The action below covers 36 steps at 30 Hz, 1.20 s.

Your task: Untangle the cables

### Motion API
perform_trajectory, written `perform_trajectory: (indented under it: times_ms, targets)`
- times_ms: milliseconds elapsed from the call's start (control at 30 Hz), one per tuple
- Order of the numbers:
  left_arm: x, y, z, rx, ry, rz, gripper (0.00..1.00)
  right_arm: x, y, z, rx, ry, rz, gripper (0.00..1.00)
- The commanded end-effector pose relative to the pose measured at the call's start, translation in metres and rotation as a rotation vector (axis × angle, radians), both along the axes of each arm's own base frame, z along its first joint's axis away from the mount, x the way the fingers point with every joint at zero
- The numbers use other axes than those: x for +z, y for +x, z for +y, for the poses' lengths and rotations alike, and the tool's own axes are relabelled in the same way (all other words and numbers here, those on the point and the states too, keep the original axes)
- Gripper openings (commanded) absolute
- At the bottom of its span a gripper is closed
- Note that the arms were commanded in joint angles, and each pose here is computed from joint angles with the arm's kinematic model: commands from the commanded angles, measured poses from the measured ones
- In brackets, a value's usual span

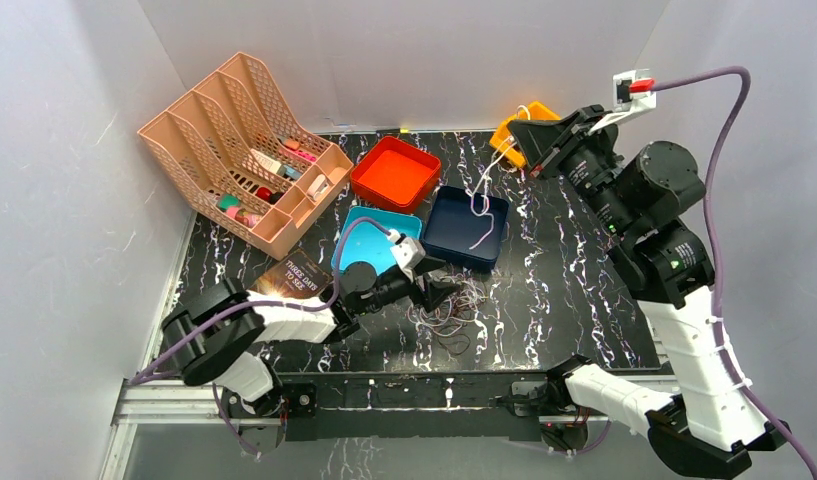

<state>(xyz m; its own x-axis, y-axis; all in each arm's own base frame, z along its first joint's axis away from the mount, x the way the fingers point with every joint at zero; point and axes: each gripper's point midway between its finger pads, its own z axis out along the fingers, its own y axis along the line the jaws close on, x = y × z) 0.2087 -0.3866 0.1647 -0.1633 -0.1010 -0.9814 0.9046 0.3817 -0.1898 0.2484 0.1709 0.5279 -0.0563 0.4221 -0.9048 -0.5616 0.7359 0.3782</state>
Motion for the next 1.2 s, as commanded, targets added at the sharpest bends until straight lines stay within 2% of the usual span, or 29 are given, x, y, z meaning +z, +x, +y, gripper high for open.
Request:
perform_trajectory:
  times_ms: [0,167,267,367,467,667,900,1167]
  targets:
    - [0.016,0.008,0.018,0.086,0.071,-0.04,0.64,-0.015,0.013,-0.013,-0.097,-0.065,0.026,0.0]
    - [0.014,0.018,0.062,0.258,0.169,0.029,0.75,-0.039,0.025,-0.007,-0.098,-0.12,0.082,0.0]
    - [0.019,0.035,0.099,0.467,0.232,0.128,0.86,-0.046,0.031,0.003,-0.064,-0.142,0.092,0.0]
    - [0.02,0.044,0.132,0.578,0.285,0.225,0.88,-0.051,0.034,0.015,-0.016,-0.155,0.097,0.0]
    - [0.025,0.049,0.163,0.655,0.268,0.314,0.89,-0.058,0.039,0.029,0.039,-0.164,0.111,0.0]
    - [0.022,0.064,0.224,0.826,0.304,0.419,0.9,-0.075,0.05,0.06,0.164,-0.192,0.141,0.0]
    - [0.016,0.067,0.252,0.907,0.376,0.444,0.91,-0.072,0.083,0.088,0.213,-0.179,0.127,0.0]
    - [0.019,0.069,0.262,0.956,0.396,0.423,0.92,-0.05,0.129,0.113,0.202,-0.163,0.063,0.0]
